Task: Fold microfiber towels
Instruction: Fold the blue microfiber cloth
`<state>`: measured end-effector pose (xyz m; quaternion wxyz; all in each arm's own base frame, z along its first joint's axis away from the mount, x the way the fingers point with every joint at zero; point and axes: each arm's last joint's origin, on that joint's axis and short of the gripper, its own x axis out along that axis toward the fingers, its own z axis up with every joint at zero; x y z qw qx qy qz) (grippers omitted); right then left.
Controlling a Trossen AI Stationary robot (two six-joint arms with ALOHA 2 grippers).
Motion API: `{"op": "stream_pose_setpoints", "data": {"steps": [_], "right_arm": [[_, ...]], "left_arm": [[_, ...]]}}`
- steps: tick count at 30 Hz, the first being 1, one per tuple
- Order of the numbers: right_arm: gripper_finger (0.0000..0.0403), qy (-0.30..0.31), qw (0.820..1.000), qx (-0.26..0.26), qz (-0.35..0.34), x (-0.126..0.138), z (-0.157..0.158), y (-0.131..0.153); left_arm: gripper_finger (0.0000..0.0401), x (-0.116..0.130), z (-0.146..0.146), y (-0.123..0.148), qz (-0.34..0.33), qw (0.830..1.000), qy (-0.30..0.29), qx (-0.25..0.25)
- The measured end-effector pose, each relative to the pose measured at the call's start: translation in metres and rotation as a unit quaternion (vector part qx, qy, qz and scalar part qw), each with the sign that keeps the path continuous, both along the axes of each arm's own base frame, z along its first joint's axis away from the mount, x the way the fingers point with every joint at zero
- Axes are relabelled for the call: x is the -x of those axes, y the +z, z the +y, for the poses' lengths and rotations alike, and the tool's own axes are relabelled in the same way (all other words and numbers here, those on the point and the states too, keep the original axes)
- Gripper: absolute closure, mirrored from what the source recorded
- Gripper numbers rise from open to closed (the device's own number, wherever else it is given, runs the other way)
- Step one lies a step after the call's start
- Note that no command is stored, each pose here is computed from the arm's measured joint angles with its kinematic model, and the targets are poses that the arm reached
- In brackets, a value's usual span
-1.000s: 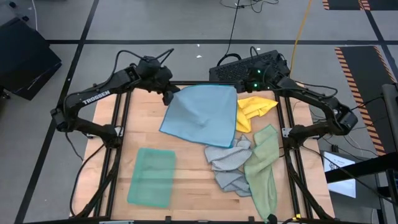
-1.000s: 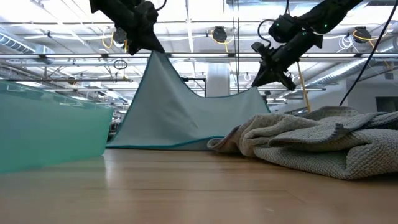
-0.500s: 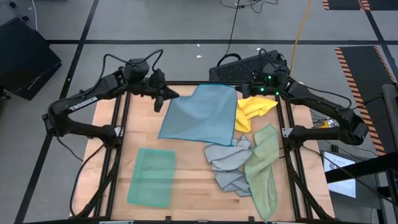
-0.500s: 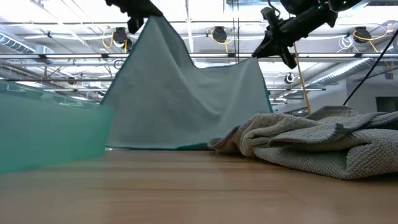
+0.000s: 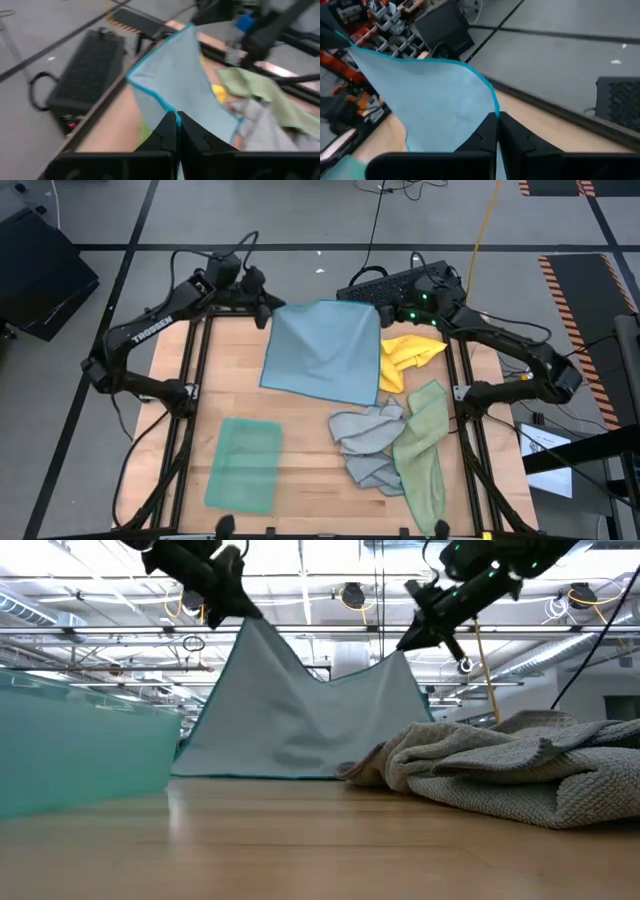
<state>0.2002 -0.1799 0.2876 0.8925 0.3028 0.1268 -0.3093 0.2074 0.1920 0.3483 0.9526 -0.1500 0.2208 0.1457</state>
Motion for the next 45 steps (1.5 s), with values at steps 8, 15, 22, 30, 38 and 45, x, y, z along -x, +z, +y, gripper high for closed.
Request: {"op": "stream_pose_setpoints", "data": {"steps": [8, 15, 22, 30, 38, 45], "right_arm": [[0.0401, -0.002, 1.0, -0.017, -0.005, -0.017, -0.023, -0.025], [0.0401, -0.008, 1.0, -0.01, -0.002, -0.018, -0.03, -0.03], [0.0401, -0.009, 0.999, 0.009, -0.035, -0.011, -0.037, -0.021], [0.0401, 0.071, 0.992, -0.052, -0.094, -0.009, -0.038, -0.017], [0.0401, 0.047, 0.99, -0.111, -0.078, -0.007, -0.036, -0.025], [0.0401, -0.016, 0.998, -0.038, -0.046, -0.001, -0.044, -0.024]], "left_arm": [[0.0398, 0.029, 0.026, -0.006, 0.022, 0.997, 0.072, 0.016], [0.0398, 0.041, 0.032, -0.019, 0.047, 0.995, 0.086, 0.024], [0.0398, 0.037, 0.033, -0.035, 0.035, 0.996, 0.078, 0.015], [0.0398, 0.028, 0.04, -0.023, -0.052, 0.994, 0.076, -0.057], [0.0398, 0.035, 0.037, -0.039, 0.001, 0.998, 0.064, -0.021], [0.0398, 0.035, 0.039, -0.067, -0.038, 0.996, 0.084, -0.018]]}}
